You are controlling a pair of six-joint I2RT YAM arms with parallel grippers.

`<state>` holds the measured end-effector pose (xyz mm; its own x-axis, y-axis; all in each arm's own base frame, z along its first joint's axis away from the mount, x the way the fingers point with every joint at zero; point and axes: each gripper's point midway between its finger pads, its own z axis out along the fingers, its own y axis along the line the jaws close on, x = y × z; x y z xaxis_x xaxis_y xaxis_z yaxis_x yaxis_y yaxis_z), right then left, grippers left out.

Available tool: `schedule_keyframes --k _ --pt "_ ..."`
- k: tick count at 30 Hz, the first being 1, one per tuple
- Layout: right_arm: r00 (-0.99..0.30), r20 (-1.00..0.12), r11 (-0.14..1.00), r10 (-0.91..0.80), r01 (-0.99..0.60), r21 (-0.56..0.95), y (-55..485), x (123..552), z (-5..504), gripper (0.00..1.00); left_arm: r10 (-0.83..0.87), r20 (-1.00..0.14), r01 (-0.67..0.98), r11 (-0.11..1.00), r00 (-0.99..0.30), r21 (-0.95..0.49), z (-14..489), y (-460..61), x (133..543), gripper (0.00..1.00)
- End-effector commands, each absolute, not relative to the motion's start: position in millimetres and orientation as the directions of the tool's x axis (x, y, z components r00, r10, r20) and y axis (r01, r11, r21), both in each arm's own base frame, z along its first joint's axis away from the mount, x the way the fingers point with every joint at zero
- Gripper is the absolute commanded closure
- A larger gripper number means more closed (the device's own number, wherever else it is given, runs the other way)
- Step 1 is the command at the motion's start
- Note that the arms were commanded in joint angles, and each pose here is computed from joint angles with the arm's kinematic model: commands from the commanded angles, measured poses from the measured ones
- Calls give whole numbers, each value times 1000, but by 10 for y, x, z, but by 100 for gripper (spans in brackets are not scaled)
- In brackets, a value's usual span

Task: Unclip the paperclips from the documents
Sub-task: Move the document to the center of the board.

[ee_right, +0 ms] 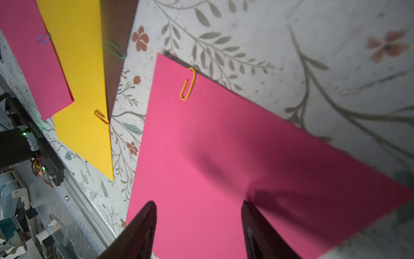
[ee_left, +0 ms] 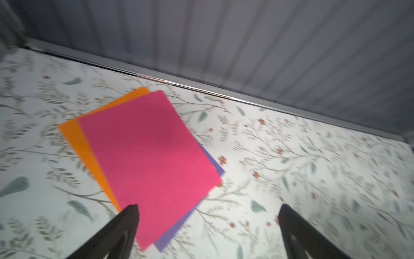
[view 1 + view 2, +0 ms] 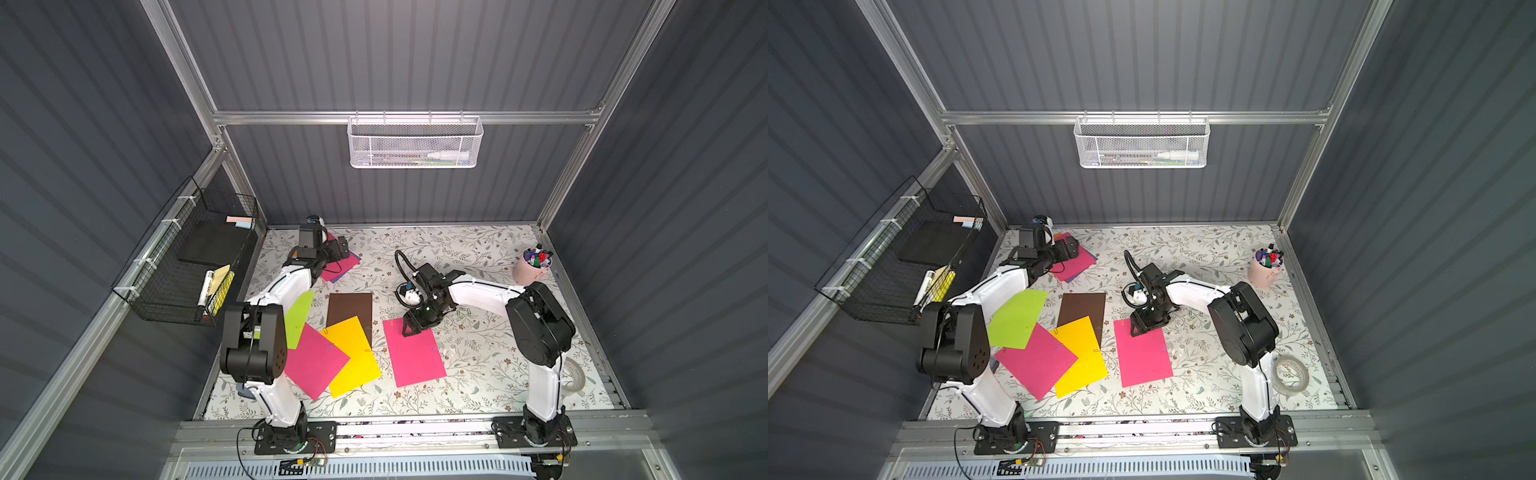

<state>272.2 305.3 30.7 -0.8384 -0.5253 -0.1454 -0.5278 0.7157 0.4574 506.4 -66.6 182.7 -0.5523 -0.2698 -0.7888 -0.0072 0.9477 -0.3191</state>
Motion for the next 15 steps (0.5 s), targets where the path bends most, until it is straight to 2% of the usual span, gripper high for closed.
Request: schedule_keyframes --k 1,7,12,15 --pt "-867 -126 771 -482 -488 410 2965 2827 226 37 -228 -789 111 931 -570 -349 1854 -907 4896 0" --pt "-926 -87 870 -368 -376 319 2613 2890 111 38 -130 -767 275 885 -628 -375 1792 -1517 4642 1" --pt "-937 -91 901 -338 -350 255 2360 2947 123 37 -9 -698 368 845 -716 -388 1531 -2166 4296 1" --pt "-938 -117 893 -326 -346 286 2324 3011 208 36 25 -653 379 831 -757 -408 1364 -2338 4115 3"
